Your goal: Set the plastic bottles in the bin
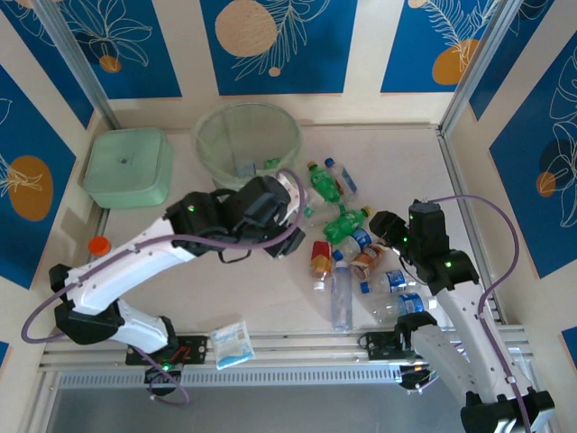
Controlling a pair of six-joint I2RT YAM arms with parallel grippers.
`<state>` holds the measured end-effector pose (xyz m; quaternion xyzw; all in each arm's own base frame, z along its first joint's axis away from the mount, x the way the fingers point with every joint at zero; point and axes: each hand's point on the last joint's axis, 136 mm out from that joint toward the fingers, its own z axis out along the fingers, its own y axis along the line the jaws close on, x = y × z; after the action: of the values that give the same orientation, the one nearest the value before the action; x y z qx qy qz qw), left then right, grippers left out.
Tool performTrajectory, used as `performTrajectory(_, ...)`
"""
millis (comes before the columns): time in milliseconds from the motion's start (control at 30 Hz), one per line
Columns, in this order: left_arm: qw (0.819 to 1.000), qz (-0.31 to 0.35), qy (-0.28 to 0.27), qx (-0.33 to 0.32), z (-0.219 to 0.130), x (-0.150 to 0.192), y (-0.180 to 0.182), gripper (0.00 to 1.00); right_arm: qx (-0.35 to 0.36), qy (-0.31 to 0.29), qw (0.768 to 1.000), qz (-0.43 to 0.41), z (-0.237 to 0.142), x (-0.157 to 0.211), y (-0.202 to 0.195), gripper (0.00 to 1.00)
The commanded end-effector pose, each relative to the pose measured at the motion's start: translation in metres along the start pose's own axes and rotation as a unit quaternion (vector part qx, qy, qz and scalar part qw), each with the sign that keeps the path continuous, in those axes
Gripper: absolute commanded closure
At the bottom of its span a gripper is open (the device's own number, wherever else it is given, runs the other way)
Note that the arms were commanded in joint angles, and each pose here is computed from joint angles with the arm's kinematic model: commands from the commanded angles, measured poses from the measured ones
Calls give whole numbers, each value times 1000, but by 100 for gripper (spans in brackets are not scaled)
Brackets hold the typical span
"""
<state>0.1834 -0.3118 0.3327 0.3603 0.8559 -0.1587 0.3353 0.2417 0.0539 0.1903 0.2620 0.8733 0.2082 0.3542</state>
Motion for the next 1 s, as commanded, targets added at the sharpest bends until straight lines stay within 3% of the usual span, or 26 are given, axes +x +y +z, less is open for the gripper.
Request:
performTrajectory(0,997,48,4,-68,-12,-14,29,49,-3,1,1000,10,-1,3,-3,30)
performTrajectory(300,985,-6,-82,-150,-21,-85,111,49,-4,5,1000,8,1,6,-4,30)
performTrajectory(533,975,-55,-122,-175,-16,-115,161,48,-5,1,1000,1,-4,4,-3,30)
performTrajectory(967,969,-92,-77,-216,40,-102,232,48,-11,6,1000,1,-3,6,-1,30)
